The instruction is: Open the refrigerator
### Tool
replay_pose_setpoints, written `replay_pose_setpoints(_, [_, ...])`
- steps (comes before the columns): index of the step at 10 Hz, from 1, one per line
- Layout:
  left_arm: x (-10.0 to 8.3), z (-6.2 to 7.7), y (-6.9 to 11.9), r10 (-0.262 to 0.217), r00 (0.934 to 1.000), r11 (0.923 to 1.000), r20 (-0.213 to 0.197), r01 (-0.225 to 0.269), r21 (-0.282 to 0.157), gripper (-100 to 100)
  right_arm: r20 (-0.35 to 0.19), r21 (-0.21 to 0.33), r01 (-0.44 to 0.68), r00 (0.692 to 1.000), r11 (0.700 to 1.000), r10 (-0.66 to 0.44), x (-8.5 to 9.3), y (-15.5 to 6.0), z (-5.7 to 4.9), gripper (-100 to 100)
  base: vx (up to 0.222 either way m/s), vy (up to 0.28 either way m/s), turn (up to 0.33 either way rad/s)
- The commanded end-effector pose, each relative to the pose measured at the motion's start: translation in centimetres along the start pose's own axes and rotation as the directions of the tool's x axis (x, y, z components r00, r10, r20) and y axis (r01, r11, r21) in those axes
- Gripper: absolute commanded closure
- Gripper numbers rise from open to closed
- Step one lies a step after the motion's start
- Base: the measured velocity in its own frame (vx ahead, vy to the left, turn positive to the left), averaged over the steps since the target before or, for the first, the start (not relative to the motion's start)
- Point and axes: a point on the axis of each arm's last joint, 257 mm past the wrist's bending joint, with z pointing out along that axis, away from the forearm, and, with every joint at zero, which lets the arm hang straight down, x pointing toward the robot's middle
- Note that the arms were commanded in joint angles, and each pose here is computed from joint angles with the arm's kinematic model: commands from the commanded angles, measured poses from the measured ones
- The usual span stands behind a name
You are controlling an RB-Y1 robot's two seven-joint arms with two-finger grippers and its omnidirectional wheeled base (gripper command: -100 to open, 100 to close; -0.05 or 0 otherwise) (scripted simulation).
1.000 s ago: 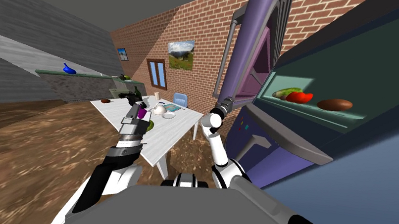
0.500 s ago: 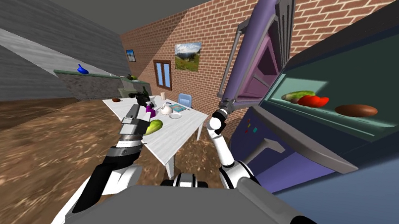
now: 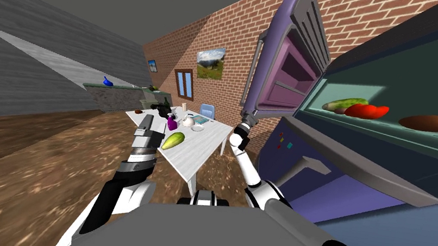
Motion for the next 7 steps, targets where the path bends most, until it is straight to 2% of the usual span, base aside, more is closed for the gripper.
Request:
replay_pose_setpoints(1, [0.0,0.0,0.0,0.000,1.0000,1.0000,0.000,0.000,0.000,0,-0.028,0.123,0.189,0.982,0.974,-0.187,-1.4,0.0,0.8,100,-0.008,0.081,-0.065])
replay_pose_setpoints(2, [0.0,0.0,0.0,0.000,1.0000,1.0000,0.000,0.000,0.000,0,-0.039,0.168,0.252,0.968,0.953,-0.249,-2.1,0.0,1.1,100,0.002,-0.003,0.013])
replay_pose_setpoints(3, [0.0,0.0,0.0,0.001,1.0000,1.0000,0.000,-0.001,0.000,0,-0.052,0.191,0.277,0.961,0.942,-0.272,-2.3,-0.5,0.9,100,0.006,-0.017,0.049])
replay_pose_setpoints(6, [0.0,0.0,0.0,0.001,1.0000,1.0000,0.000,-0.001,0.000,0,-0.124,0.221,0.329,0.943,0.918,-0.308,-1.0,-1.8,0.6,100,0.000,0.000,0.000])
replay_pose_setpoints(7, [0.0,0.0,0.0,0.000,1.0000,1.0000,0.000,0.000,0.000,0,-0.112,0.289,0.482,0.875,0.827,-0.471,-4.3,0.4,-0.7,100,0.026,0.158,0.252])
